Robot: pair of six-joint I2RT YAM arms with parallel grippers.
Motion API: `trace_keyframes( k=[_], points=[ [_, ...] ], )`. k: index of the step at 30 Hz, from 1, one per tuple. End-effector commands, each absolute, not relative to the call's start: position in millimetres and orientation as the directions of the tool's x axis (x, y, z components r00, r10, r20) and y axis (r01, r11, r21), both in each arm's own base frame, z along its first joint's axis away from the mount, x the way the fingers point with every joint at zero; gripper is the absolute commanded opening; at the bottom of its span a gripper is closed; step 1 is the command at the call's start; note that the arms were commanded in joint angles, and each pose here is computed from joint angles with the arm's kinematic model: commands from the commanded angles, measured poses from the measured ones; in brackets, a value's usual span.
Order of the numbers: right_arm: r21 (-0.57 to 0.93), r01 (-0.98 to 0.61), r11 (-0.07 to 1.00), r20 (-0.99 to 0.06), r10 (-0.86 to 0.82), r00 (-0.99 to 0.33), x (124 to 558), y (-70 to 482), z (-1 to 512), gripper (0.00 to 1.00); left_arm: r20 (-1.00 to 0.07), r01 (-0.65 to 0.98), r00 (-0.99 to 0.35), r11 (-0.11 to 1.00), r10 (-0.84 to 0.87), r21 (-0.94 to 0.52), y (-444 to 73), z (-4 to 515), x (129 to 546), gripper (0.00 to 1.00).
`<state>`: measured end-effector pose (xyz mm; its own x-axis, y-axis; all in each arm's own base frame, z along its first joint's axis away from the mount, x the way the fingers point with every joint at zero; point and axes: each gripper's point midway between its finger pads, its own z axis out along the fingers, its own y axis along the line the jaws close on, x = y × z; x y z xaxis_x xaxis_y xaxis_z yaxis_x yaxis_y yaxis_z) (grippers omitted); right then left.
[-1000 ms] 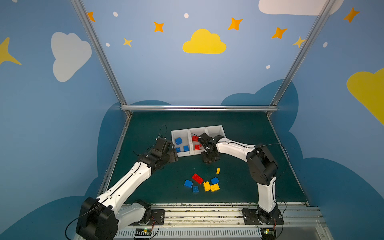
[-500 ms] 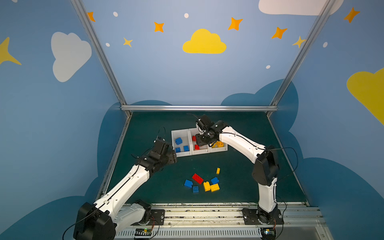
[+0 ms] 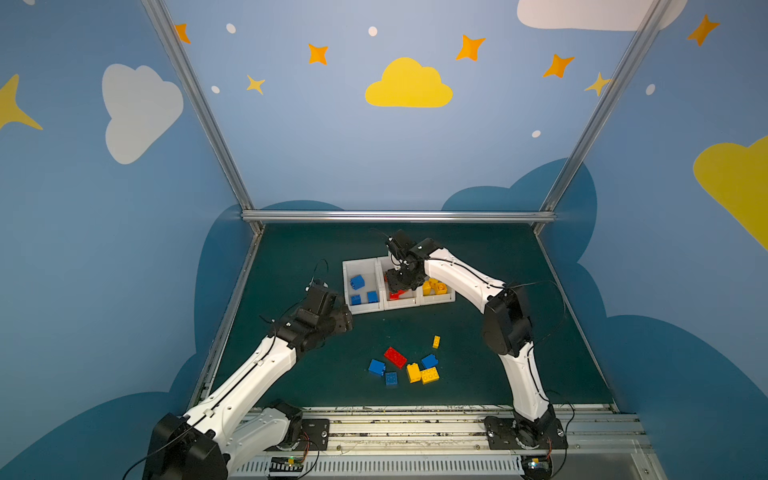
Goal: Sort the legos into containers by color
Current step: 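Lift the red brick with the right gripper into the middle compartment and release, then grasp a large red brick in the pile with the left gripper while the right withdraws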
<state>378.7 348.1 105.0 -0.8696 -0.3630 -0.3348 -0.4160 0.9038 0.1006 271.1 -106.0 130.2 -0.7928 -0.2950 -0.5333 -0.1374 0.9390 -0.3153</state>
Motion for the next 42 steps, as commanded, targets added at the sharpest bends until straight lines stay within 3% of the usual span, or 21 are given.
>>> trace_keyframes(
  k=[1, 16, 24, 42],
  points=[
    [0.101, -0.413, 0.905, -0.363, -0.353, -0.863, 380.2, 344.7, 125.8, 0.68, -0.525, -0.143, -0.795, 0.935, -0.303, -0.324, -106.5, 128.8, 270.9, 0.81],
    [0.144, -0.388, 0.91, -0.445, -0.291, -0.847, 366.4, 325.2, 176.1, 0.65, -0.52, -0.009, -0.828, 0.932, -0.21, -0.362, -129.2, 128.2, 272.6, 0.81],
    [0.16, -0.3, 0.941, -0.453, -0.2, -0.869, 348.4, 280.3, 182.7, 0.65, -0.51, 0.164, -0.86, 0.936, -0.019, -0.311, -161.1, 121.0, 260.6, 0.81],
    [0.168, -0.13, 0.977, -0.399, -0.053, -0.916, 320.1, 211.6, 158.3, 0.65, -0.324, 0.508, -0.84, 0.84, 0.435, -0.192, -247.3, 72.6, 215.4, 0.8]
  ],
)
